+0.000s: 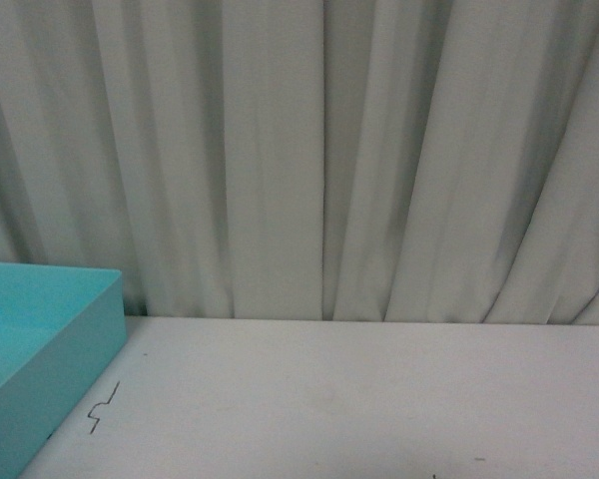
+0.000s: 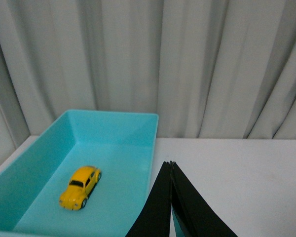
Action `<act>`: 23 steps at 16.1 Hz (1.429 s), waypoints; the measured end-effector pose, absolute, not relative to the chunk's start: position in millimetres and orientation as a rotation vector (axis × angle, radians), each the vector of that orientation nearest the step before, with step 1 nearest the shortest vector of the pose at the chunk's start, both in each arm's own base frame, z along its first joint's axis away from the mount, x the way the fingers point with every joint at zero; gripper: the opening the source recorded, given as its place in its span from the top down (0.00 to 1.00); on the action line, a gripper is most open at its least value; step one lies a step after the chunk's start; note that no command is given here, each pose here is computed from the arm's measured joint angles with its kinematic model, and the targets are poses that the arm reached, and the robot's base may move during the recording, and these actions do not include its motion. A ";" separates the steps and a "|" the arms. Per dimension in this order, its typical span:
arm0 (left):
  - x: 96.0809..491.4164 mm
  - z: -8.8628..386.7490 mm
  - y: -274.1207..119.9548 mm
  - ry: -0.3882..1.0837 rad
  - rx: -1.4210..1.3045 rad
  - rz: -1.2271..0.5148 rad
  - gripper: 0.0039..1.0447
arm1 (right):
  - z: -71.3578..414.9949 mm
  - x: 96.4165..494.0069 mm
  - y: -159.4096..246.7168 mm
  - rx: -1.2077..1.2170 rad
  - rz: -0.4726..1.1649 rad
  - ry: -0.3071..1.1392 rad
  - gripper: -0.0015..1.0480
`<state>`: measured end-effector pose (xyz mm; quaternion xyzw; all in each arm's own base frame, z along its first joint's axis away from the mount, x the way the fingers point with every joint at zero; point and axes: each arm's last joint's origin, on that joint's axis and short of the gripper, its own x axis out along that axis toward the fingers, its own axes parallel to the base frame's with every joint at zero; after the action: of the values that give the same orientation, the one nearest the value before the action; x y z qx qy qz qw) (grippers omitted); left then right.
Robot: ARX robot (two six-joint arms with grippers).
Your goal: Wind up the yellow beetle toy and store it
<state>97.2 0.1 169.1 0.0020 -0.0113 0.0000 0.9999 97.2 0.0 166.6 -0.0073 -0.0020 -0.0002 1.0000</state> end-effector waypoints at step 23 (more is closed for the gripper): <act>97.4 166.6 0.1 -0.004 0.003 0.001 0.06 | 167.0 97.2 0.0 -0.014 0.000 -0.008 0.06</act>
<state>97.4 0.1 166.6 0.0016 -0.0022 0.0006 1.0000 97.2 0.0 167.0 -0.0072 -0.0039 -0.0002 1.0000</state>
